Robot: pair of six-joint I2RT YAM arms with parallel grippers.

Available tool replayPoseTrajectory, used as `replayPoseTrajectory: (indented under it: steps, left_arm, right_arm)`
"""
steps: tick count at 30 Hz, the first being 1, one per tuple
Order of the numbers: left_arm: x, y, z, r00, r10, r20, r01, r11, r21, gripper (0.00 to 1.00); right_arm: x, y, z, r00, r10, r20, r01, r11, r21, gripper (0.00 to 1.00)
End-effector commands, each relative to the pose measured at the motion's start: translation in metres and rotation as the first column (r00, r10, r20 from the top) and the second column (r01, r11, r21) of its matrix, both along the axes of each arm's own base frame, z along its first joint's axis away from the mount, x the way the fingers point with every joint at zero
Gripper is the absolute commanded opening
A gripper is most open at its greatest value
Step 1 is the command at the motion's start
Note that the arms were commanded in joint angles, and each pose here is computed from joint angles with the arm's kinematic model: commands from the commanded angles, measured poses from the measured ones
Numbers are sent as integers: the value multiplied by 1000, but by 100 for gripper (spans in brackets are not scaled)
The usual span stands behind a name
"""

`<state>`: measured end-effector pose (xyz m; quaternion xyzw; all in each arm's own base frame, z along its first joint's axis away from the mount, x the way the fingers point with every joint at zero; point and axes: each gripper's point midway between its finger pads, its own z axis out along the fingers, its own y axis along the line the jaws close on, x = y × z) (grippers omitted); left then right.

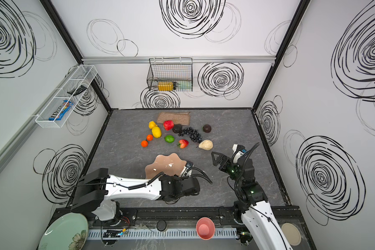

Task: Place and organize the fake fruits in the fruit bowl
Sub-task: 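Slide the pink bowl with the left gripper toward the table centre, then release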

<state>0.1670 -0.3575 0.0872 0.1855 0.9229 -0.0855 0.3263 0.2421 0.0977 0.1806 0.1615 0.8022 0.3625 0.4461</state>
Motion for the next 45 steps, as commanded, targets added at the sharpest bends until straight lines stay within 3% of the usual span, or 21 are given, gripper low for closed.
replayPoseTrajectory:
  steps: [1,8,12,16,18,21,23,26,32,38,45]
  left_arm:
    - [-7,-23,14,999,-52,-18,50,995,-86,24]
    - [7,-4,54,998,-54,-30,48,984,-170,50]
    - [21,26,96,999,-52,-1,49,941,-334,76]
    - [64,114,98,985,174,-3,-160,902,-401,87]
    - [82,169,83,945,325,-37,-312,862,-399,95]
    - [93,228,66,876,469,-113,-465,761,-452,99]
    - [96,244,61,864,479,-154,-482,700,-528,96]
    - [98,253,48,858,474,-199,-494,655,-571,96]
    - [93,213,24,914,284,-290,-405,670,-622,96]
    - [78,175,5,926,209,-315,-357,755,-550,96]
    - [66,142,5,941,133,-312,-294,778,-555,96]
  right_arm:
    - [0,-8,9,999,-36,15,36,999,-6,97]
    - [0,-6,9,1000,-14,1,14,1000,6,97]
    - [-2,-7,4,1000,-7,-14,7,1000,-13,97]
    - [-2,-2,-4,999,15,-37,-15,1000,11,97]
    - [-1,1,-6,999,24,-46,-23,999,23,97]
    - [1,5,-10,997,44,-60,-42,998,38,97]
    - [3,8,-14,995,58,-77,-55,998,42,97]
    - [5,12,-18,993,65,-100,-62,998,30,97]
    - [7,19,-26,989,75,-127,-75,997,6,97]
    - [9,26,-31,986,86,-144,-87,996,-2,97]
    - [12,28,-28,987,91,-135,-96,995,-32,97]
